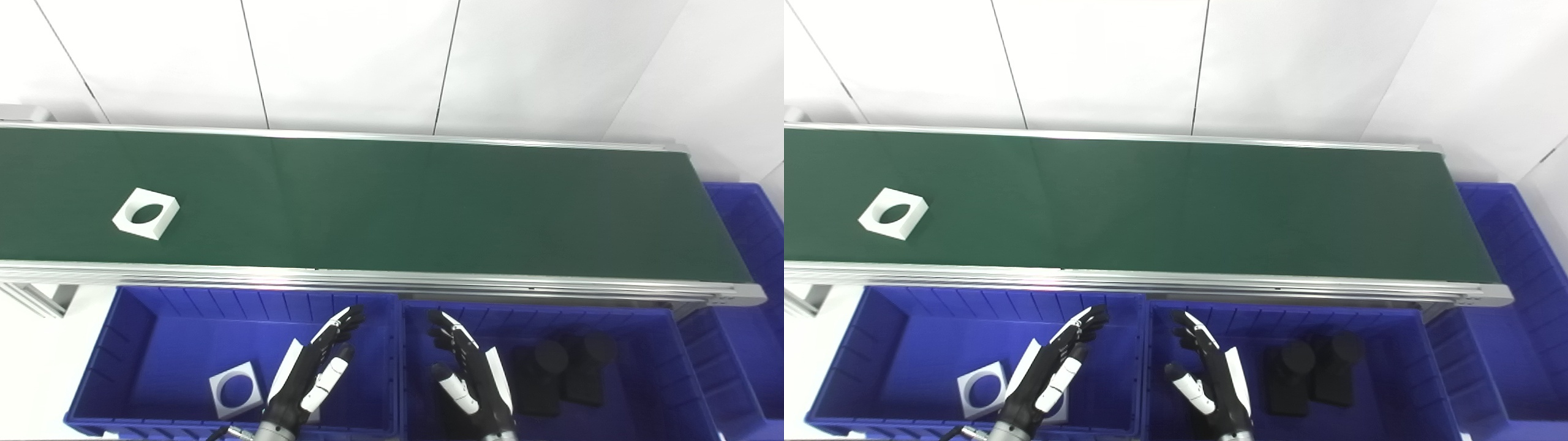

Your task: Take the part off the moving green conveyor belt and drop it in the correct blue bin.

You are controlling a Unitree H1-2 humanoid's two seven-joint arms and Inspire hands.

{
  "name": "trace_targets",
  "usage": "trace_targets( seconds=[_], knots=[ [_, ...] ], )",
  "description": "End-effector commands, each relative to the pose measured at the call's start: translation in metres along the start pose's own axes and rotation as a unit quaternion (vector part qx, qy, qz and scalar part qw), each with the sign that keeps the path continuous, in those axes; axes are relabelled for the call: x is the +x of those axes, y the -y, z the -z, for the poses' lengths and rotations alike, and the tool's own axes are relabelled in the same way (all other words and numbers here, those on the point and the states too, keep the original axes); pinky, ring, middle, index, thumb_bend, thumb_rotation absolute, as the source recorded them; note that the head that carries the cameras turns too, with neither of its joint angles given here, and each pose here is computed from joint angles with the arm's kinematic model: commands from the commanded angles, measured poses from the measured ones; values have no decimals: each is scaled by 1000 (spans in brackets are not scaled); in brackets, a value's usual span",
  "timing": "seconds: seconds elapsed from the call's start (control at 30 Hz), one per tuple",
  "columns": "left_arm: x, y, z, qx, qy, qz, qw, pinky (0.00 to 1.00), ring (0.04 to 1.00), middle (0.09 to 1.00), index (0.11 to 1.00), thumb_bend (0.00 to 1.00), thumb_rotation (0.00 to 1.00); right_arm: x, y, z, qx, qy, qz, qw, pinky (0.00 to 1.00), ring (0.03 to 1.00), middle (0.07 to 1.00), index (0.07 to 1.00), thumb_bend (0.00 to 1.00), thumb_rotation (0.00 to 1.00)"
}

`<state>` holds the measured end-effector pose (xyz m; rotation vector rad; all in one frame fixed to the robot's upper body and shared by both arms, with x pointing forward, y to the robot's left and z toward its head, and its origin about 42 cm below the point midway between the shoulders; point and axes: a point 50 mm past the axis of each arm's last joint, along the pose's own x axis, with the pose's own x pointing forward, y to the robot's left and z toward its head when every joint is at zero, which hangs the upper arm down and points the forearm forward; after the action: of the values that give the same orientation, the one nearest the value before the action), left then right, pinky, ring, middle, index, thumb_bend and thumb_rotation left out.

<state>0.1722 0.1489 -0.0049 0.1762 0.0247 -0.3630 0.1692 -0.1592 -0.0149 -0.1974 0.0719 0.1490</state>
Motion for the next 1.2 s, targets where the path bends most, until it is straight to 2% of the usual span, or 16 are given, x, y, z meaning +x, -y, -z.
trace_targets(
  seconds=[0.0,0.33,0.7,1.17],
  knots=[
    [8,-2,-9,0,31,-5,1000,869,883,870,883,540,1000,4,0,-9,12,35,5,999,795,819,861,848,868,921],
    [7,-1,-9,1,31,-7,1000,868,881,867,881,529,1000,4,0,-9,11,36,5,999,792,819,860,849,865,922],
    [7,-1,-9,-2,30,-5,1000,873,886,869,880,563,1000,4,-1,-11,14,39,6,999,792,821,860,851,863,919],
    [6,-2,-9,-2,30,-4,1000,871,883,868,881,551,1000,2,2,-21,3,64,2,998,813,852,873,852,879,937]
  ],
)
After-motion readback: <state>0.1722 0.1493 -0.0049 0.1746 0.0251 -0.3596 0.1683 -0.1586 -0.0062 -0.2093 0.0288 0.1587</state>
